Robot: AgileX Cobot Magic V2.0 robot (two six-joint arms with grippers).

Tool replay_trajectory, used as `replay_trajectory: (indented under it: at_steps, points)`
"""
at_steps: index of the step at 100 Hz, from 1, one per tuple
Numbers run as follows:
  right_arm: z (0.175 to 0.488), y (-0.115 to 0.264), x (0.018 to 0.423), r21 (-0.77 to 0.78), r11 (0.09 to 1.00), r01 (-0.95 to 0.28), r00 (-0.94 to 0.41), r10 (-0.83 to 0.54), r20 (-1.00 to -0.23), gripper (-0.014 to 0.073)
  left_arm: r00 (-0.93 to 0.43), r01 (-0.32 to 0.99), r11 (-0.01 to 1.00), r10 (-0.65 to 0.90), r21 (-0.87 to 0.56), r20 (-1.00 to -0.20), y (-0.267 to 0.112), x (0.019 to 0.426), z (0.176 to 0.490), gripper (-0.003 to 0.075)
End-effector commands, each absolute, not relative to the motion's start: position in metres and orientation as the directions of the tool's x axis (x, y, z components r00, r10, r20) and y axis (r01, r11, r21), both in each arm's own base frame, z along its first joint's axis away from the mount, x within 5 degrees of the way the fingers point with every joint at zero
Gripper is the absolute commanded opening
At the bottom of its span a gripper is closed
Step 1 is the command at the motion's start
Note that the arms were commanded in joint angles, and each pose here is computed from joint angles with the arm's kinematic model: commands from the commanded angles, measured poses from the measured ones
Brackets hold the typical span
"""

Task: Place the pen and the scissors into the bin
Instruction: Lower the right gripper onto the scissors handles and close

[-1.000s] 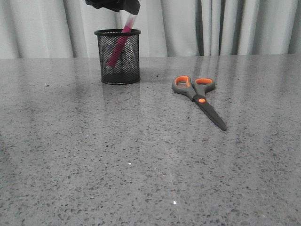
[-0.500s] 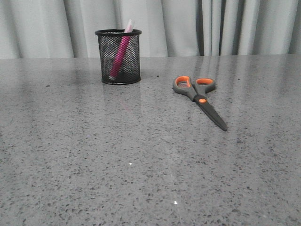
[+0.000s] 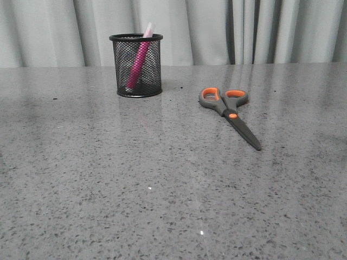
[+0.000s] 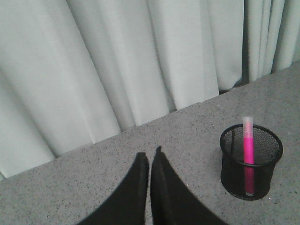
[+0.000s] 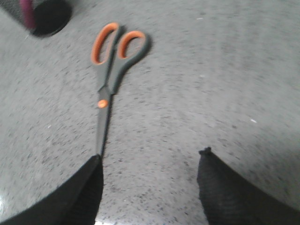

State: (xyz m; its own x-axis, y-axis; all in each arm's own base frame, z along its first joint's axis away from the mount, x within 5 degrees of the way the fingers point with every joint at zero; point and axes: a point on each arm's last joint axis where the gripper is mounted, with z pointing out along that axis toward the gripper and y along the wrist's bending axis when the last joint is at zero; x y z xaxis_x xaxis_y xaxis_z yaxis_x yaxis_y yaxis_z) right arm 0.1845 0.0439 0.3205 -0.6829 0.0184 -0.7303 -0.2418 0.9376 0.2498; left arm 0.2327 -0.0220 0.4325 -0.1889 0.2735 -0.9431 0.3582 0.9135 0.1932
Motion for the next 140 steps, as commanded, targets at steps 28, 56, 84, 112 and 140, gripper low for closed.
replay_trajectory:
  at_steps: [28, 56, 84, 112, 140]
  points:
    - [0.36, 0.112, 0.25, 0.072, 0.876, -0.476, -0.682, -0.317, -0.658, 0.04, -0.068, 0.214, 0.961, 0.192, 0.174, -0.979, -0.014, 0.184, 0.422, -0.0019]
    - [0.334, 0.155, 0.322, 0.063, 0.908, -0.413, -0.82, -0.341, -0.46, 0.0401, -0.044, 0.208, 0.963, 0.184, 0.171, -0.982, -0.015, 0.175, 0.424, -0.0019]
    - [0.307, 0.169, 0.356, 0.059, 0.928, -0.368, -0.866, -0.319, -0.384, 0.0401, -0.039, 0.204, 0.965, 0.176, 0.165, -0.984, -0.014, 0.175, 0.425, -0.0019]
    - [0.287, 0.172, 0.364, 0.056, 0.939, -0.34, -0.891, -0.302, -0.338, 0.04, -0.037, 0.202, 0.965, 0.176, 0.165, -0.984, -0.014, 0.175, 0.425, -0.0019]
    - [0.275, 0.175, 0.372, 0.058, 0.94, -0.337, -0.89, -0.298, -0.344, 0.0398, -0.035, 0.199, 0.966, 0.175, 0.165, -0.984, -0.014, 0.175, 0.426, -0.0019]
